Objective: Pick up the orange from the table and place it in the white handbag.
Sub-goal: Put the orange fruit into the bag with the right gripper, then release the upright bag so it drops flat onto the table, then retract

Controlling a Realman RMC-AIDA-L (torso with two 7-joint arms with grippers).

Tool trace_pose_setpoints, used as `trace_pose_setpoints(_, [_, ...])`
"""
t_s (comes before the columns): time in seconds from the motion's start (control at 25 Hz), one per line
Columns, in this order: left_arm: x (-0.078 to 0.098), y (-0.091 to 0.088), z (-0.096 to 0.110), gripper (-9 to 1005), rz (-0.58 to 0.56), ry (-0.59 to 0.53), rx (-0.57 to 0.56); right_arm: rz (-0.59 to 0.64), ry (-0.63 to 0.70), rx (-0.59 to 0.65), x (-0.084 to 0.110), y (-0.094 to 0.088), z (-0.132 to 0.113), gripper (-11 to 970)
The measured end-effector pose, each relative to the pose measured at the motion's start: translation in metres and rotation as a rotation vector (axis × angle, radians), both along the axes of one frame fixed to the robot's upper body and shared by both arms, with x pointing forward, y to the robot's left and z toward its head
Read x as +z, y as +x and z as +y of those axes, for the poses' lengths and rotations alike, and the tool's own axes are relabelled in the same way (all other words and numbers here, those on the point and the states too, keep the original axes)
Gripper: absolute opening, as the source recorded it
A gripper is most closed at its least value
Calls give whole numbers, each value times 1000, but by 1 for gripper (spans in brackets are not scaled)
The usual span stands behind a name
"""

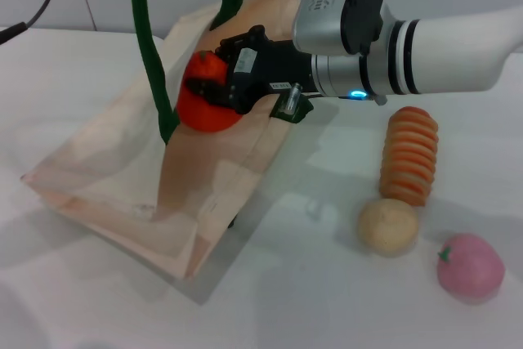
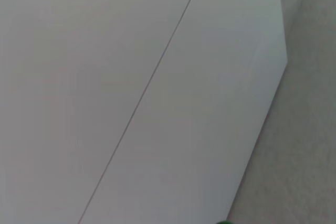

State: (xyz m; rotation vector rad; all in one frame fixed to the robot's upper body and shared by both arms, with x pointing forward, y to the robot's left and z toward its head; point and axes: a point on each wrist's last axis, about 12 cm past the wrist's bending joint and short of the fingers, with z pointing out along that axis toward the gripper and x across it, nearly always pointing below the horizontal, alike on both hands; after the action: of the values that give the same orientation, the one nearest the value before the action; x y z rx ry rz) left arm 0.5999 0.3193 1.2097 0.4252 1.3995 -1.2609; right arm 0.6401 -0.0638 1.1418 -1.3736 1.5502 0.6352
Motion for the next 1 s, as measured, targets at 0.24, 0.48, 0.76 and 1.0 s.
trace_pose_setpoints(0.24, [-1,-1,1,117,2,0,5,3,0,-8,0,1,-2,453])
trace_pose_setpoints(0.48, [-4,-3,5,123,8,-2,16,7,-5,-14,-1,2,-5,639])
trace_pose_setpoints(0.76, [-8,-3,10,131,30,2,53,45,-60,-36,-8,3,-15,659])
trace_pose_setpoints(1.0, [-17,-4,17,137,71,3,108,65,-83,-173,-19,11,-45,659])
